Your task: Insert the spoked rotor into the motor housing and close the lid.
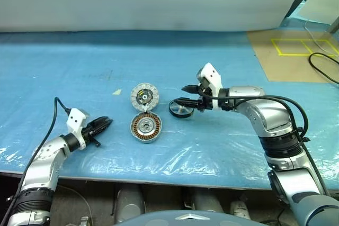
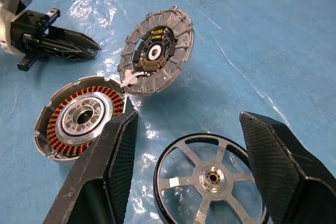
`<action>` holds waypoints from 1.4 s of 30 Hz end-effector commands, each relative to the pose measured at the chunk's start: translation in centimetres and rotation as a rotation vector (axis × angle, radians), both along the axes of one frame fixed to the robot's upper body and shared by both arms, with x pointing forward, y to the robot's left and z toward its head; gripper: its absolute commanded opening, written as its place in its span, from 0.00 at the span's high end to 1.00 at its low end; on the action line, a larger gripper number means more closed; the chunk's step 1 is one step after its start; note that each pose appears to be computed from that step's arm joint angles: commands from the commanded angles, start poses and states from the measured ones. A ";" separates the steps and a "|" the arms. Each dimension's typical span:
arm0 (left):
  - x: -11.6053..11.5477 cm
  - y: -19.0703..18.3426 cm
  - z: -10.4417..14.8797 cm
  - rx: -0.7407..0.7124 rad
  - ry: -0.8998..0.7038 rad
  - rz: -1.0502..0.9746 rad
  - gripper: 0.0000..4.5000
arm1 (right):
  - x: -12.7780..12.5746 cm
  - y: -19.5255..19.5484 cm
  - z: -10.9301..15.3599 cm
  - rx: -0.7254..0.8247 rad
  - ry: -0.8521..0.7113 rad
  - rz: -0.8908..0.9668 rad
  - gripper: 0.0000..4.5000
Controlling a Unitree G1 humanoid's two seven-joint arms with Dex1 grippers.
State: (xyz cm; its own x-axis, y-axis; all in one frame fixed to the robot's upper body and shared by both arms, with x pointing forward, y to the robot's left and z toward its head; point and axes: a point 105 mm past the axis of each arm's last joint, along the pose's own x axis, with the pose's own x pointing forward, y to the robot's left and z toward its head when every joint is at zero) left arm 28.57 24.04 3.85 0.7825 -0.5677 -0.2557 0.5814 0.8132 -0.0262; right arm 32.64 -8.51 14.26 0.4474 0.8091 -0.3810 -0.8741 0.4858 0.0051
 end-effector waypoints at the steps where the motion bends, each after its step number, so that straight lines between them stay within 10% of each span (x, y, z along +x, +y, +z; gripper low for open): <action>1: -1.6 -0.6 -2.5 -0.015 0.124 -0.041 0.85 | -0.3 -1.0 -0.5 0.005 -0.004 -0.021 0.28; 25: -0.1 -1.1 -1.0 -0.011 0.093 -0.096 0.85 | -7.8 -1.0 0.6 0.208 0.042 0.379 0.28; 42: -0.7 -2.1 0.8 -0.063 0.070 -0.169 0.85 | -6.3 0.1 0.2 0.127 -0.081 0.413 0.28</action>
